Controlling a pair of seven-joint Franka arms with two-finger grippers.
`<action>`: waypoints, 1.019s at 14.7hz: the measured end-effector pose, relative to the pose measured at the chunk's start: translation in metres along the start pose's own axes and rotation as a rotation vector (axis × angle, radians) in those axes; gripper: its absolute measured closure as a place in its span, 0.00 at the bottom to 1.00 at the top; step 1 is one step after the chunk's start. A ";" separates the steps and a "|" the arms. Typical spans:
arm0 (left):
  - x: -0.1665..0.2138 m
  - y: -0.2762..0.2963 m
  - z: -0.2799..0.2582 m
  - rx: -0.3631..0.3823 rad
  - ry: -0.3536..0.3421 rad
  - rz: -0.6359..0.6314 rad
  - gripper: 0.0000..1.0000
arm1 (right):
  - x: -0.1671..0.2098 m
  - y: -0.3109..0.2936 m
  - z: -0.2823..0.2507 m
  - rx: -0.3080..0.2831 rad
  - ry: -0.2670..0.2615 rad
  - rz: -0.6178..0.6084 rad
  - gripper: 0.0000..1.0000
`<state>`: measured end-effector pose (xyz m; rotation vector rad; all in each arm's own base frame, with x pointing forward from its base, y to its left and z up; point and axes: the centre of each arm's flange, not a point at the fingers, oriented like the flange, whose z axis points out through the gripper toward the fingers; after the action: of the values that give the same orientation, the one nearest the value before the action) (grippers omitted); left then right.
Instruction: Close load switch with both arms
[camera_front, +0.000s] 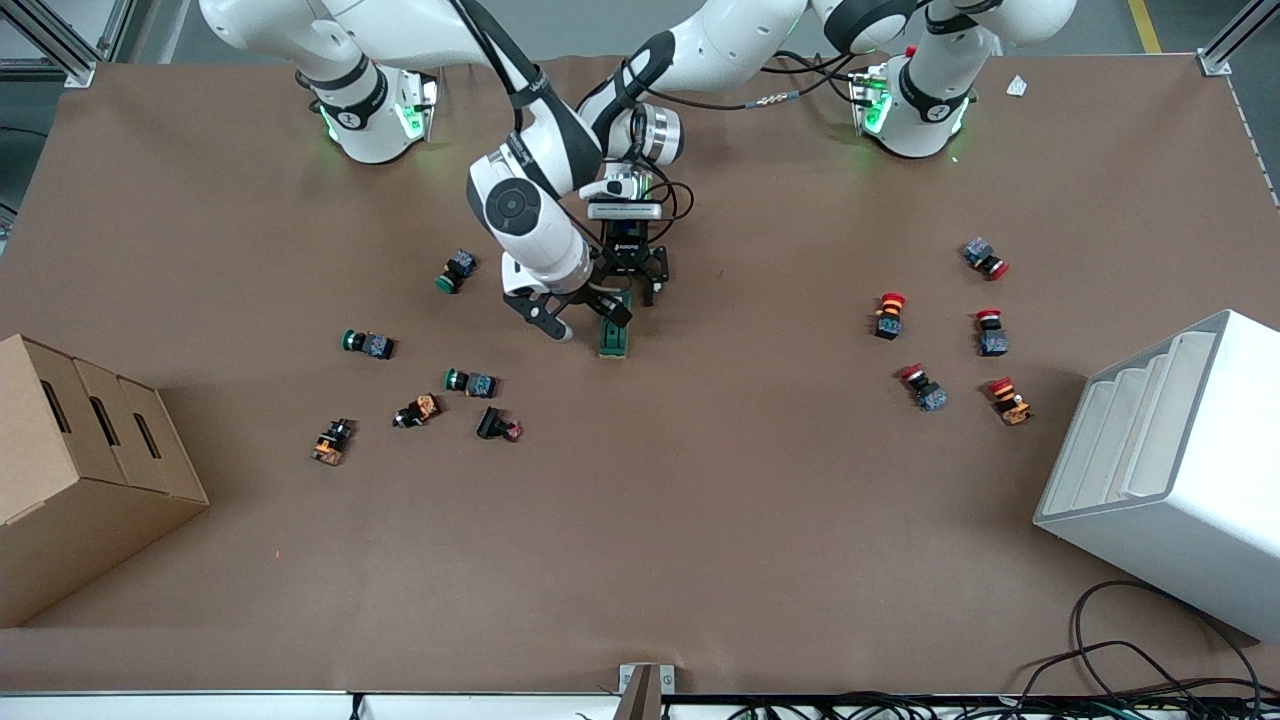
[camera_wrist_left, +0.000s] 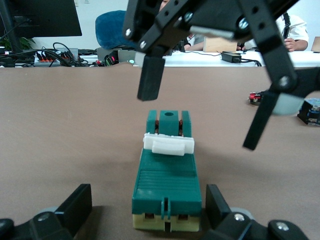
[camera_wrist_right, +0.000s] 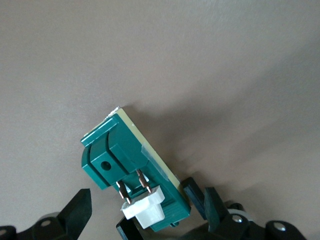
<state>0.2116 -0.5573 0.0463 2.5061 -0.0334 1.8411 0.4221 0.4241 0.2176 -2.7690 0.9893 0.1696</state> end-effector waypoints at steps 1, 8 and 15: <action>0.000 0.000 0.000 0.000 0.000 0.000 0.01 | -0.003 -0.001 0.004 0.009 0.006 0.002 0.00; 0.000 0.000 0.000 0.000 0.002 0.001 0.00 | -0.020 -0.001 0.033 0.054 0.039 0.036 0.00; 0.000 0.000 0.000 0.000 0.002 0.001 0.00 | -0.011 -0.011 0.024 0.073 0.046 0.076 0.00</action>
<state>0.2116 -0.5572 0.0459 2.5042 -0.0347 1.8437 0.4195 0.4441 0.1981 -2.6825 1.0903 0.0792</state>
